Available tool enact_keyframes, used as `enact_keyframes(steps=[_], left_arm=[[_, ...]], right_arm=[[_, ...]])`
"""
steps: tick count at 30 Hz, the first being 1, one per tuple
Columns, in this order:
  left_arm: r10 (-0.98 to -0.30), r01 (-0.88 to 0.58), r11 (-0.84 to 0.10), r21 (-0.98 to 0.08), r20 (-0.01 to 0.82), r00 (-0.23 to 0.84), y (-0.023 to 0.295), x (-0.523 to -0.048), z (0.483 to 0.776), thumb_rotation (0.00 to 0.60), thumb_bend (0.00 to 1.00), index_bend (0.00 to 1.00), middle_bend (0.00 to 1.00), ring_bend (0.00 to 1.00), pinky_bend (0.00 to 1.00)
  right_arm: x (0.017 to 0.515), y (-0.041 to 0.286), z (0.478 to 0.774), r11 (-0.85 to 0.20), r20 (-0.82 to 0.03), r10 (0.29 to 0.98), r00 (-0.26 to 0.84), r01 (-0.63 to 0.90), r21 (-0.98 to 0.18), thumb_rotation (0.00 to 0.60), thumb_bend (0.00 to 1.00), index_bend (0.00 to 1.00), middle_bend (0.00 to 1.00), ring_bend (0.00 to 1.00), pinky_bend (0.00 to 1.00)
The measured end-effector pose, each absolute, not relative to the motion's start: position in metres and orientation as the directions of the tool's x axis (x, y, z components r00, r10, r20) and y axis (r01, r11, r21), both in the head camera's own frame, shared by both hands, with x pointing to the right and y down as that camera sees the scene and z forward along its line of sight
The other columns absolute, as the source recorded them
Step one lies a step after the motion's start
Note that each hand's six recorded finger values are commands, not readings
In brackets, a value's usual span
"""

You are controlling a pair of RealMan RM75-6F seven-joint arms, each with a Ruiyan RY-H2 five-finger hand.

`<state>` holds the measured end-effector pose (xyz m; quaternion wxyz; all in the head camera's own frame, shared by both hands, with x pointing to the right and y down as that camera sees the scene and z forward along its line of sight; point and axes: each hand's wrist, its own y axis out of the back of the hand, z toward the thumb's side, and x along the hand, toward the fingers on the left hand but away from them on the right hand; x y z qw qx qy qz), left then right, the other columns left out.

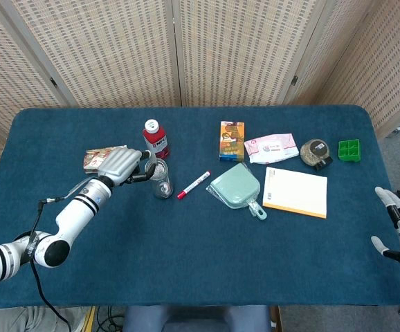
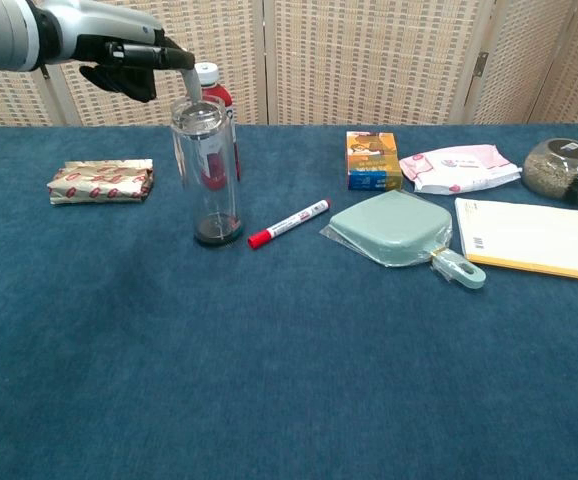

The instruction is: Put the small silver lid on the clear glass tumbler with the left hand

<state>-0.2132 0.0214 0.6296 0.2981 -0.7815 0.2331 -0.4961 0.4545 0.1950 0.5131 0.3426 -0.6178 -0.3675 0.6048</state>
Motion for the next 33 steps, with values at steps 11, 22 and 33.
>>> enact_keyframes(steps=[11, 22, 33], left_arm=[[-0.658, -0.051, -0.712, -0.701, 0.639, 0.4, 0.024, -0.212, 0.633, 0.083, 0.51, 0.33, 1.0, 1.0, 1.0], [-0.648, -0.033, -0.716, -0.697, 0.647, 0.403, 0.028, -0.21, 0.637, 0.083, 0.51, 0.33, 1.0, 1.0, 1.0], [-0.639, -0.018, -0.721, -0.692, 0.656, 0.401, 0.03, -0.209, 0.64, 0.083, 0.51, 0.32, 1.0, 1.0, 1.0]], right_arm=[[0.455, 0.195, 0.514, -0.496, -0.497, 0.868, -0.004, 0.039, -0.867, 0.6, 0.24, 0.0, 0.12, 0.03, 0.07], [0.456, 0.196, 0.512, -0.494, -0.494, 0.869, -0.008, 0.039, -0.869, 0.6, 0.23, 0.01, 0.12, 0.03, 0.07], [0.457, 0.196, 0.512, -0.495, -0.496, 0.869, -0.01, 0.039, -0.868, 0.6, 0.24, 0.0, 0.12, 0.03, 0.07]])
